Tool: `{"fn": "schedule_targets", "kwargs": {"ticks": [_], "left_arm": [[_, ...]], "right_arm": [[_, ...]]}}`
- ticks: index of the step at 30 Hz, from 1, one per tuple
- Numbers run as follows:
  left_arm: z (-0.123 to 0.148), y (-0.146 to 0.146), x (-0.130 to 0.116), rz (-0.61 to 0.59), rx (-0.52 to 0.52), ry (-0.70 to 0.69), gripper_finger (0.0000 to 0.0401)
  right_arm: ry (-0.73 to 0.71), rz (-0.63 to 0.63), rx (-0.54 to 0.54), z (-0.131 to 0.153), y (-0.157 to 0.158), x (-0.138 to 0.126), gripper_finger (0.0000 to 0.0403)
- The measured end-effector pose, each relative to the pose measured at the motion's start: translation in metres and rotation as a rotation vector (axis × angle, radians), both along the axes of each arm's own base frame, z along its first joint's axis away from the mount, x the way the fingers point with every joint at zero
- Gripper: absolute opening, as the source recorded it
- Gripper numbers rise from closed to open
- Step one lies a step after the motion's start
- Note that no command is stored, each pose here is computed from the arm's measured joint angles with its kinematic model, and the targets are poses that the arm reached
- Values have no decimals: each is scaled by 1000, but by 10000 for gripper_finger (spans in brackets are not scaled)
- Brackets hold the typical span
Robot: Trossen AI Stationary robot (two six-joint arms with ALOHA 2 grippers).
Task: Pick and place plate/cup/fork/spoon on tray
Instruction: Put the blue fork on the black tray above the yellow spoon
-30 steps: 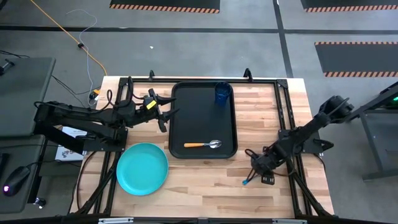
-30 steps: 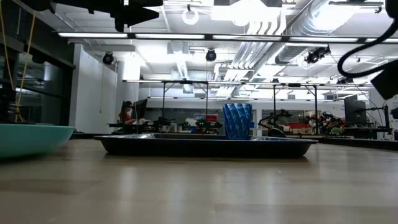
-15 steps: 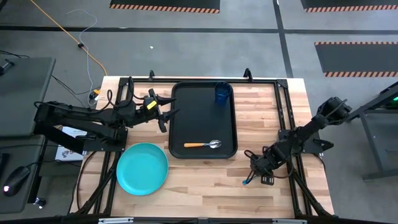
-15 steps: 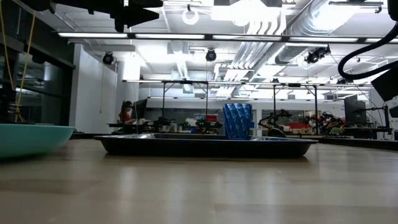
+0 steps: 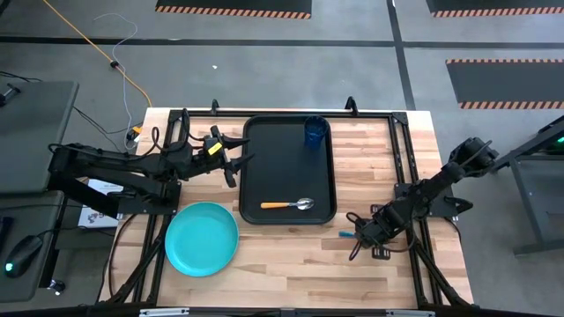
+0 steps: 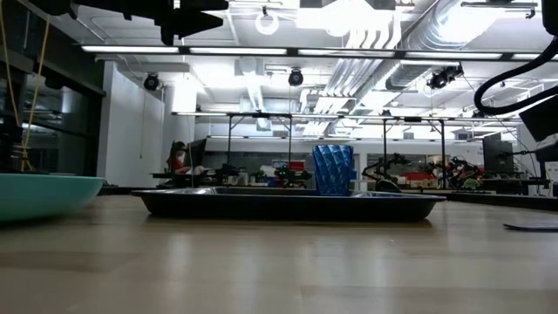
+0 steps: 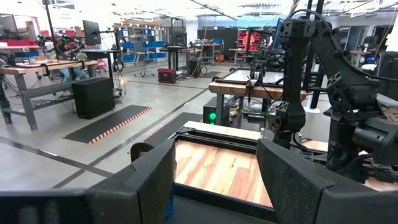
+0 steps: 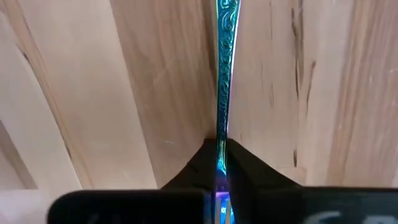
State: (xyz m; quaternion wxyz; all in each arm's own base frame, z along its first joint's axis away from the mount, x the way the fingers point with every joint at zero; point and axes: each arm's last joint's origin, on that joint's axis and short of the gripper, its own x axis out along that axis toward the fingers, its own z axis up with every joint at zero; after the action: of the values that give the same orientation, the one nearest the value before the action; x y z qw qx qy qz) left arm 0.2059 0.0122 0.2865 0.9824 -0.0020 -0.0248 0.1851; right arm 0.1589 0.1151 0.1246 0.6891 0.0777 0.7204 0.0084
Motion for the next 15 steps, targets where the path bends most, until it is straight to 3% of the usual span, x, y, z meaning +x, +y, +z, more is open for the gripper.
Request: {"fn": "schedule_targets", "kwargs": {"ticks": [7,13,15], "left_arm": [[0,0,0,0,0,0,216],[0,0,0,0,0,-1,216],[0,0,0,0,0,-1,216]], "right_arm": [[10,90,-66,19,5,9,6],[-31,195,-109,64,11,29,4],[-115,235,-136,83,12,42,3]]}}
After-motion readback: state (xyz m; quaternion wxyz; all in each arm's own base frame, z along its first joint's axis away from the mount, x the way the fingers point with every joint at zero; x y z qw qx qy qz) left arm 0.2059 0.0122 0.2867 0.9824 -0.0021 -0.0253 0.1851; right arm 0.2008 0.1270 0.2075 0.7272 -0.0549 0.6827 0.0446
